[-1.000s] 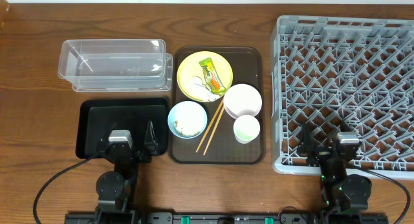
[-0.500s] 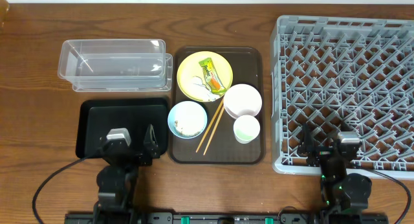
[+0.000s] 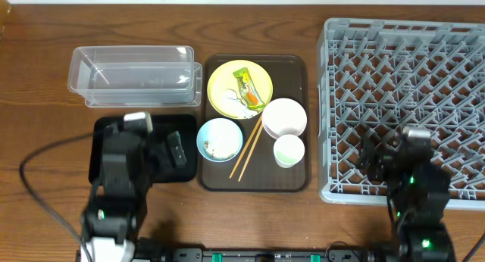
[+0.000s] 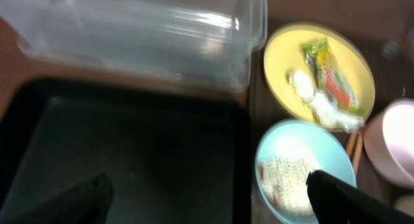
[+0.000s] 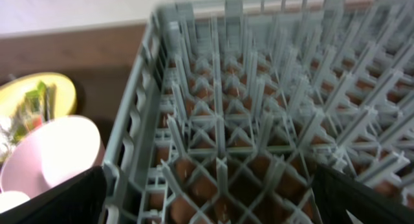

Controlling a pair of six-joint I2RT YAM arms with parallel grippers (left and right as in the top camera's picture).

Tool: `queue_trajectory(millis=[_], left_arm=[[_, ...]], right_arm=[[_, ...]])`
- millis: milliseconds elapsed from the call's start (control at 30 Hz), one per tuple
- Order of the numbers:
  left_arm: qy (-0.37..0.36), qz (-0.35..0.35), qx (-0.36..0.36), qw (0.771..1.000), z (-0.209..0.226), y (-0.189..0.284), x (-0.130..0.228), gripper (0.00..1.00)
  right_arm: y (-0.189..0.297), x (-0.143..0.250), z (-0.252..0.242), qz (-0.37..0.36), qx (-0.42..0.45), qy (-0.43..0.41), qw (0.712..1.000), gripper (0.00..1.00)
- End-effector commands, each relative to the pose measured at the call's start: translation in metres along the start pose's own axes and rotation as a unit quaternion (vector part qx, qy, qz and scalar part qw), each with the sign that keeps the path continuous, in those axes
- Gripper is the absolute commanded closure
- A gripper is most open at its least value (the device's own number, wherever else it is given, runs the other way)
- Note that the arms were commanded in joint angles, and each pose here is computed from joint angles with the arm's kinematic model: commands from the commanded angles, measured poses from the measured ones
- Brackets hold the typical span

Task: Sort waste into correct bins and load items into the dishwasher rack
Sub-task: 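Reach the left gripper to the light-blue bowl rim and grasp it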

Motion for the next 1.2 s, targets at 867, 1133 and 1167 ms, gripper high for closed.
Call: queue_trajectory(millis=[867,1133,1167], left_arm=[[-0.046,0.174,0.055,0.982,-0.093,-0.071,-0.003,0.11],[-0.111,0.207,0.025,0.972,-0.118,-0.1,0.047,0.13],[-0.119,0.209,0.022,0.97,-0.12,-0.103,0.052,0.13]], right_arm=[[-0.038,-0.01,0.004,0.17,-0.04,-0.004,0.985,0.01],[-0.038,-0.009,0.004,0.172,-0.04,-0.004,0.984,0.01],[-0.038,-0.009,0.004,0.172,-0.04,-0.004,0.984,0.01]])
Point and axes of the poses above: each gripper's point midway between its finger pads, its own y axis back along the fingers, its own z axis along the line the jaws close on, x = y × z, the point moved 2 cm from there along y, back along the fingers, and after that the axes turned 15 degrees about y, right-handed, at the moved point
